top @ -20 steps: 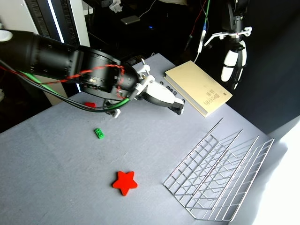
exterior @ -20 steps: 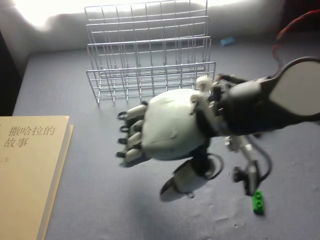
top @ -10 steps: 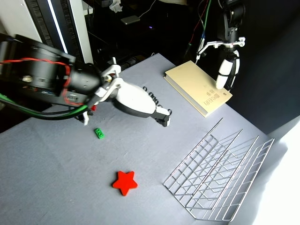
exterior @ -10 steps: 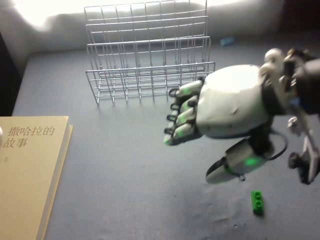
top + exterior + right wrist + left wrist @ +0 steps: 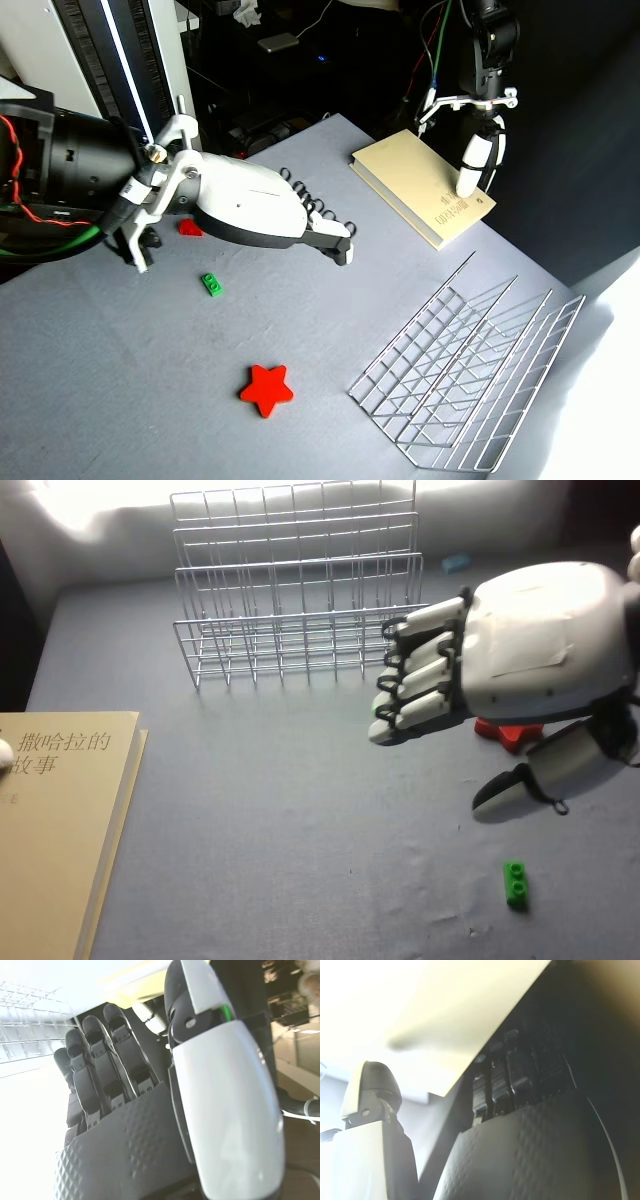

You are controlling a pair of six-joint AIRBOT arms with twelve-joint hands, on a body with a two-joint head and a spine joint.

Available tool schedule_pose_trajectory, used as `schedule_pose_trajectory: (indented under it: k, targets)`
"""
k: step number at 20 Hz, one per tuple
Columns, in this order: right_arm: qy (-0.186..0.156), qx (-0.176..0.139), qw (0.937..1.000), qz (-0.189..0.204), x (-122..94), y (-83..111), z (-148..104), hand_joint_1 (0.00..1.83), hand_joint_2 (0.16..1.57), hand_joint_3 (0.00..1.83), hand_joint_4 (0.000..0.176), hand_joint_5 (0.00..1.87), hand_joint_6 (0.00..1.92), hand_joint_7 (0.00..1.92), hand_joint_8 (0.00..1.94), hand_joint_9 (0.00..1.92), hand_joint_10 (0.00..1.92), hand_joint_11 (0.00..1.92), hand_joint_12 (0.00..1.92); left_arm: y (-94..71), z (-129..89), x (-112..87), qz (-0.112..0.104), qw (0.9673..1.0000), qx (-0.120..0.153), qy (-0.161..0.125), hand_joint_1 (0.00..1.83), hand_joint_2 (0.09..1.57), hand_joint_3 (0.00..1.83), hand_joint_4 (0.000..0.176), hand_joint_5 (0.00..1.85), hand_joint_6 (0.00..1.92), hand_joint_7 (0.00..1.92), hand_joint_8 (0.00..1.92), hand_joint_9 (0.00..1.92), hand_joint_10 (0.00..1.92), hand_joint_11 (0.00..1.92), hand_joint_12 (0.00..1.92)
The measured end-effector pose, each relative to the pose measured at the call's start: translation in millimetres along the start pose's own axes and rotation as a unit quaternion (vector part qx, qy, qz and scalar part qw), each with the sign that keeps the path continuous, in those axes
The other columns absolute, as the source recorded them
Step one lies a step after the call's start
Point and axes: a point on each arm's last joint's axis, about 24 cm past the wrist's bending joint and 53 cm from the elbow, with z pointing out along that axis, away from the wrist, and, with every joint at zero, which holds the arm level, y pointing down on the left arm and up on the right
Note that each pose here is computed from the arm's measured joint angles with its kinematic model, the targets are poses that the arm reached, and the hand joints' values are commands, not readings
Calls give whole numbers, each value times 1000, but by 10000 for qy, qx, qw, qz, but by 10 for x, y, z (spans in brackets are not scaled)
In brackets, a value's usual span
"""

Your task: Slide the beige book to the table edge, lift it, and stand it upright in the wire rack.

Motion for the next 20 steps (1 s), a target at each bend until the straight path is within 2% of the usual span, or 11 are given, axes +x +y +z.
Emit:
schedule_pose_trajectory:
  k: [2,5,8,9,10,11,12,13,15,19,20]
  targets:
    - [-16,17,10000,34,5,7,-95,209,1179,0,0,367,5,366,5,378,8,0,855,0,0,-2,-13,10000,-3,-3,907,1067,4,0,511,16,414,7,425,14,88,1034]
    - [-14,50,9999,119,46,14,-232,208,1173,0,0,384,3,393,4,405,7,0,916,16,-2,-5,-158,9999,-51,-24,972,1120,3,0,630,15,551,10,577,25,336,1018]
    - [-58,-39,9997,247,39,102,-263,198,1181,2,0,390,5,391,1,402,3,0,903,14,-1,-1,-262,9996,-87,-38,1070,1161,3,0,711,11,694,19,713,39,394,1037]
    - [-89,-94,9997,216,-1,136,-267,210,1178,0,0,387,2,384,0,398,1,0,910,7,8,8,-286,9996,-80,-30,1093,1228,0,0,737,1062,789,26,800,46,470,1017]
    - [-175,-114,9995,222,-72,145,-291,208,1180,1,0,378,0,371,0,387,0,0,905,5,10,13,-303,9995,-79,-25,1093,1244,0,0,725,1297,831,24,840,47,466,1057]
    - [-285,-97,9990,334,-133,126,-339,238,1180,1,0,379,1,362,0,371,0,0,878,8,10,21,-389,9992,-88,-4,1314,1205,8,0,629,1332,849,1210,850,1097,591,1170]
    - [-315,-66,9988,378,-142,102,-368,238,1180,1,0,379,1,362,0,371,0,0,878,7,8,25,-415,9991,-88,6,1314,1205,8,0,629,1332,849,1210,850,1097,591,1170]
    - [-320,-4,9987,385,-133,63,-408,241,1178,0,0,374,1,356,0,375,2,0,900,12,8,32,-482,9988,-99,19,1343,1211,0,0,636,1270,841,1283,798,1372,618,1303]
    - [-311,95,9987,386,-110,0,-478,251,1176,0,0,375,4,366,5,384,6,0,919,-35,-8,49,-569,9984,-42,66,1352,1181,0,0,822,1040,844,1281,800,1468,684,1538]
    - [-310,76,9982,514,-96,12,-474,241,1177,0,0,380,3,367,2,383,3,0,914,-107,-27,55,-604,9981,47,96,1355,1177,0,0,948,903,795,1341,750,1514,663,1615]
    - [-274,63,9981,548,-66,21,-466,230,1182,1,0,360,0,357,0,369,0,0,894,-125,-37,60,-616,9980,56,102,1355,1165,0,0,945,913,834,1274,780,1479,689,1618]
